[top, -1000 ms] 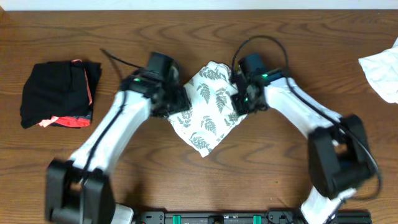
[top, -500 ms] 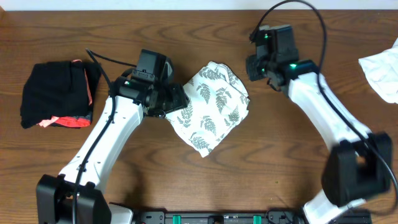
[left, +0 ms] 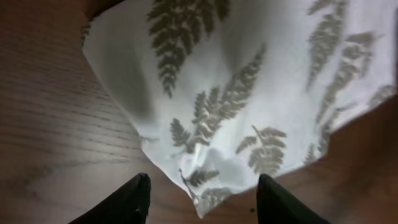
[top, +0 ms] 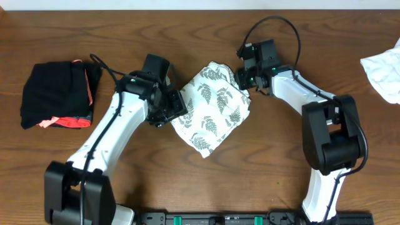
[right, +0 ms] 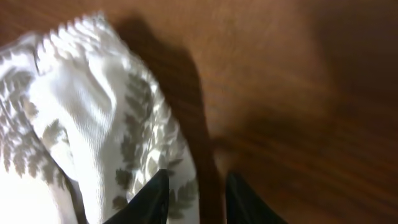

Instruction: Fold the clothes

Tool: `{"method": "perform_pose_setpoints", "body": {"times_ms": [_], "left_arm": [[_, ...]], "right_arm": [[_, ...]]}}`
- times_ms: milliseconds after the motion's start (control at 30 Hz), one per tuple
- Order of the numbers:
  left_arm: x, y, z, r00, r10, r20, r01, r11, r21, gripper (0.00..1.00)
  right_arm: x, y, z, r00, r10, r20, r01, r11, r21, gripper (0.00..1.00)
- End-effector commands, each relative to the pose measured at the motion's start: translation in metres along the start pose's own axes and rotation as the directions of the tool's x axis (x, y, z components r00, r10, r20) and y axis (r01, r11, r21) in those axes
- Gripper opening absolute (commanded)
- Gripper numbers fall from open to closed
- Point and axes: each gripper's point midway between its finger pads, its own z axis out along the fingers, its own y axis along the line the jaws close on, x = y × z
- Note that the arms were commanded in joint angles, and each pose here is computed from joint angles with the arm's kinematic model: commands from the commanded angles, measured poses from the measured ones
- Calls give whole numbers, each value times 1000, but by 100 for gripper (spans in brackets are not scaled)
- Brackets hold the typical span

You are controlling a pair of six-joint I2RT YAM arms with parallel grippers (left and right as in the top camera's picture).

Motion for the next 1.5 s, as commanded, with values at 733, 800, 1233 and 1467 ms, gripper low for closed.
{"method": "perform_pose_setpoints", "body": {"times_ms": [733, 800, 1233, 1467], "left_arm": [[-36, 19, 93, 998, 48, -32, -49, 997, -54, 55], [-37, 20, 93, 997, 73, -33, -75, 996, -54, 55], [-69, 41, 60, 993, 116, 7, -116, 992, -54, 55], [-81, -2, -16, 954, 217, 206, -231, 972, 46, 56]], "right_arm": [[95, 89, -4, 931, -97, -351, -14, 954, -300, 15], [95, 84, -5, 931, -85, -355, -25, 956, -294, 15], [67, 11, -44, 954, 53, -294, -83, 992, -92, 12], [-6, -10, -108, 1000, -12, -12, 13, 999, 51, 13]]}}
